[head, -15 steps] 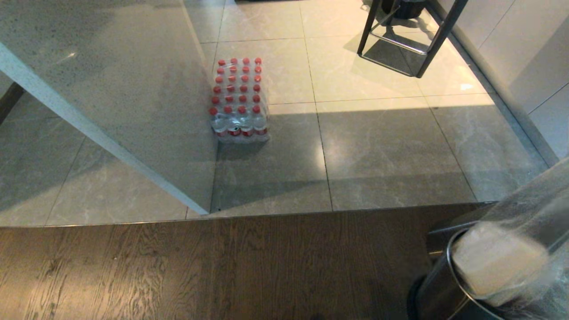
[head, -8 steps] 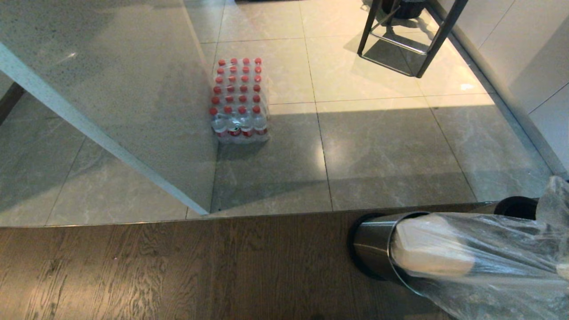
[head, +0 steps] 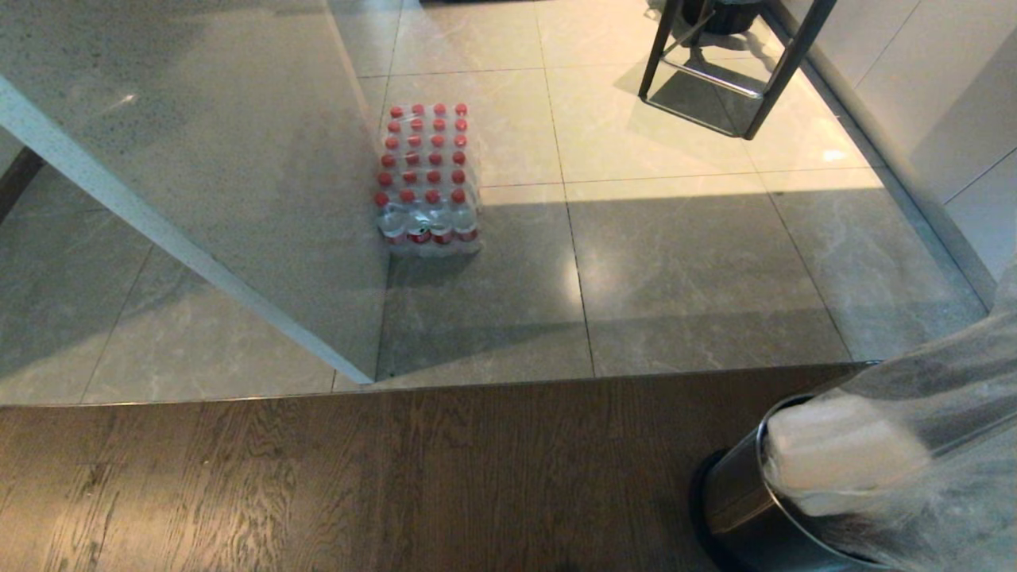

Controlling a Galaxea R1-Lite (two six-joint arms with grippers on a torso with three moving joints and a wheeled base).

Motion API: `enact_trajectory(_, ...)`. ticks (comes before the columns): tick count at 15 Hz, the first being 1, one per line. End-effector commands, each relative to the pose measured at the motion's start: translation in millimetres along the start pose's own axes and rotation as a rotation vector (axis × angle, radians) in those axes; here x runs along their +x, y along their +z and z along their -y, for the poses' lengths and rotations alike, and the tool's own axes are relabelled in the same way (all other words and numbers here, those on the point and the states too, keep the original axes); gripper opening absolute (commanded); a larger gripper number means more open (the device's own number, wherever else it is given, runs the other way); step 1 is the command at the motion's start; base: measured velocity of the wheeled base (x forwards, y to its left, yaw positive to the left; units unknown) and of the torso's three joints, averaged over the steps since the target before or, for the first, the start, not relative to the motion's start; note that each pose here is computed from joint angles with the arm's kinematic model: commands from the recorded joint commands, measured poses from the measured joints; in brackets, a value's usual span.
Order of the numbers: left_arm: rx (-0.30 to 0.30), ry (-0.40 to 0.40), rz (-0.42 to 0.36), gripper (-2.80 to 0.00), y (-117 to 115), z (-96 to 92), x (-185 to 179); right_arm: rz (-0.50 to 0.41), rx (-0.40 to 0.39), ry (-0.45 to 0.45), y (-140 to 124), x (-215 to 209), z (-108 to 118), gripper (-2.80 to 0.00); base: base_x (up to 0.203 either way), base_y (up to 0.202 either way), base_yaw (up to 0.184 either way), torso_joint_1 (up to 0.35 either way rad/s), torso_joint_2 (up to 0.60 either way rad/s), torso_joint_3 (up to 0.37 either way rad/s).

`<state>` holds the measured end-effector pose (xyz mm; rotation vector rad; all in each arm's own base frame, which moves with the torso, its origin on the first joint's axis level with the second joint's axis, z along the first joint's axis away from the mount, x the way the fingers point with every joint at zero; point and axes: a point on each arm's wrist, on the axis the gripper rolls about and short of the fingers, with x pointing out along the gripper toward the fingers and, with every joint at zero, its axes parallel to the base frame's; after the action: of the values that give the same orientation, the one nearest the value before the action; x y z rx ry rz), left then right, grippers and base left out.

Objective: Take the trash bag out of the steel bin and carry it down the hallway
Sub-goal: Pick up the trash bag

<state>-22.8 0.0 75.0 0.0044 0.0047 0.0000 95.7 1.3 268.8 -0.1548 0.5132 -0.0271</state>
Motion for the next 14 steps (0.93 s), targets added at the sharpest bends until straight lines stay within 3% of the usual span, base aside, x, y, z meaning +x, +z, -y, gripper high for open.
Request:
enact_trajectory(1,0.000,0.000,0.000,-2.80,0.0,0.0,0.0,-0.166,-0.038,0.034,-43.4,21.6,-9.0,-2.80,0.000,0.000,0.000,0.000,0.00,0.000)
enact_trajectory(3,0.000,0.000,0.000,-2.80,0.0,0.0,0.0,-0.192,-0.061,0.053,-44.4,31.6,-12.0,-2.80,0.000,0.000,0.000,0.000,0.00,0.000)
enact_trajectory(4,0.000,0.000,0.000,-2.80,0.0,0.0,0.0,-0.143,-0.064,0.054,-28.6,32.6,-11.3,-2.80,0.000,0.000,0.000,0.000,0.00,0.000)
enact_trajectory(8,0.000,0.000,0.000,-2.80,0.0,0.0,0.0,0.251,-0.032,0.017,91.5,12.1,1.0,-2.80,0.000,0.000,0.000,0.000,0.00,0.000)
enact_trajectory(10,0.000,0.000,0.000,-2.80,0.0,0.0,0.0,0.336,-0.024,0.007,128.4,17.2,3.0,-2.80,0.000,0.000,0.000,0.000,0.00,0.000)
enact_trajectory(12,0.000,0.000,0.000,-2.80,0.0,0.0,0.0,0.338,-0.024,0.006,131.4,20.5,2.5,-2.80,0.000,0.000,0.000,0.000,0.00,0.000)
enact_trajectory(14,0.000,0.000,0.000,-2.80,0.0,0.0,0.0,0.220,-0.042,0.020,103.2,39.6,-3.1,-2.80,0.000,0.000,0.000,0.000,0.00,0.000)
